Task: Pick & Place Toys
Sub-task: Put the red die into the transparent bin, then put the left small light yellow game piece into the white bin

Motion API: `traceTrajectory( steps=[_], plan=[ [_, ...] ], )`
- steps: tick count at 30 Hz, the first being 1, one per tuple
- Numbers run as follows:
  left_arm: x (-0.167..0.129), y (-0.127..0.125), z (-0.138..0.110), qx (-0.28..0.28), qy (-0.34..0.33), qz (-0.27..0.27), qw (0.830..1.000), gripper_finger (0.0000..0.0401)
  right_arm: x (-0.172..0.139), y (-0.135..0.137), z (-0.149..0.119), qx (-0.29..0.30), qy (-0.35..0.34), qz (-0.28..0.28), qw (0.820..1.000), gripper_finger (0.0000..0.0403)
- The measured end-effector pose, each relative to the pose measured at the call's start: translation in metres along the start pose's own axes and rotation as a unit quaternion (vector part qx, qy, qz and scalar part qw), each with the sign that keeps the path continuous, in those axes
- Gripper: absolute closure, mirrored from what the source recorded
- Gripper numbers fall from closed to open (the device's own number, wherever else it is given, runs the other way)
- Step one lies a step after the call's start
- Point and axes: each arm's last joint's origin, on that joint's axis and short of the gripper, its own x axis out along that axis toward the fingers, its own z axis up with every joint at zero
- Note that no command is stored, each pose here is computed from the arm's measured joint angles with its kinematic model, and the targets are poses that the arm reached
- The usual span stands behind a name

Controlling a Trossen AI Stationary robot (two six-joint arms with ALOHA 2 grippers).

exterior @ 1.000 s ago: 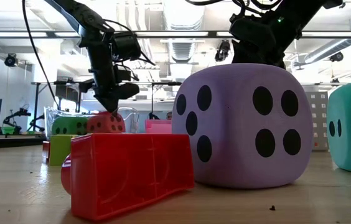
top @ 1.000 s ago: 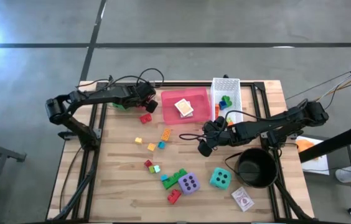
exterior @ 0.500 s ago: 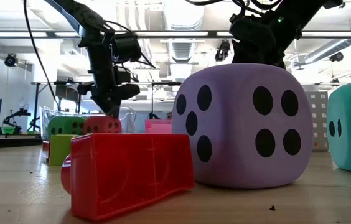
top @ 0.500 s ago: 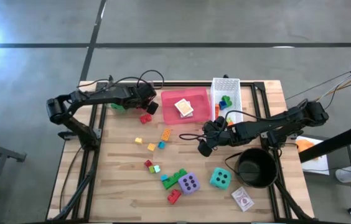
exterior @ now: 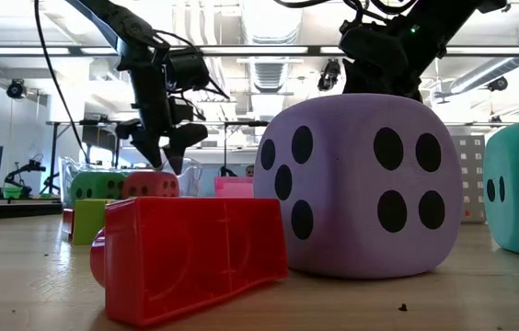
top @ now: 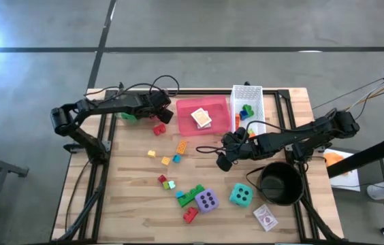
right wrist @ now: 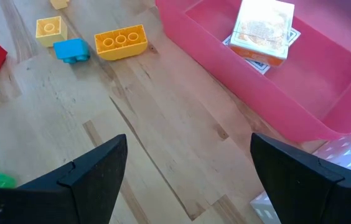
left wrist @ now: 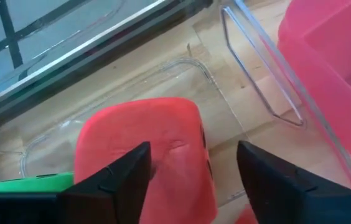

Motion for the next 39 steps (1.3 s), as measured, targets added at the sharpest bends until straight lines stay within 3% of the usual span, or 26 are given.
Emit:
traceTrajectory(
  steps=[10, 17, 21, 28, 35, 39],
  plan=[
    [-0.029, -0.001, 0.005, -0.004, -0.014, -0.051, 0.999, 0.0126, 0.000, 0.000, 0.000, 0.000, 0.000, 0.000, 1.000, 0.0069],
    [-0.069, -0.009, -0.023, 0.011, 0.021, -0.087, 0.996, 0.0126, 0.000, 0.000, 0.000, 0.000, 0.000, 0.000, 1.000, 0.0069],
    [-0.088, -0.031, -0.050, 0.089, 0.031, -0.113, 0.989, 0.0126, 0.000, 0.000, 0.000, 0.000, 0.000, 0.000, 1.000, 0.0069],
    [-0.110, -0.060, -0.100, 0.240, 0.028, -0.150, 0.959, 0.0126, 0.000, 0.000, 0.000, 0.000, 0.000, 0.000, 1.000, 0.0069],
    [-0.100, -0.060, -0.144, 0.364, 0.045, -0.138, 0.920, 0.0126, 0.000, 0.000, 0.000, 0.000, 0.000, 0.000, 1.000, 0.0069],
    [-0.089, -0.057, -0.153, 0.382, 0.046, -0.129, 0.914, 0.0126, 0.000, 0.000, 0.000, 0.000, 0.000, 0.000, 1.000, 0.0069]
  ],
)
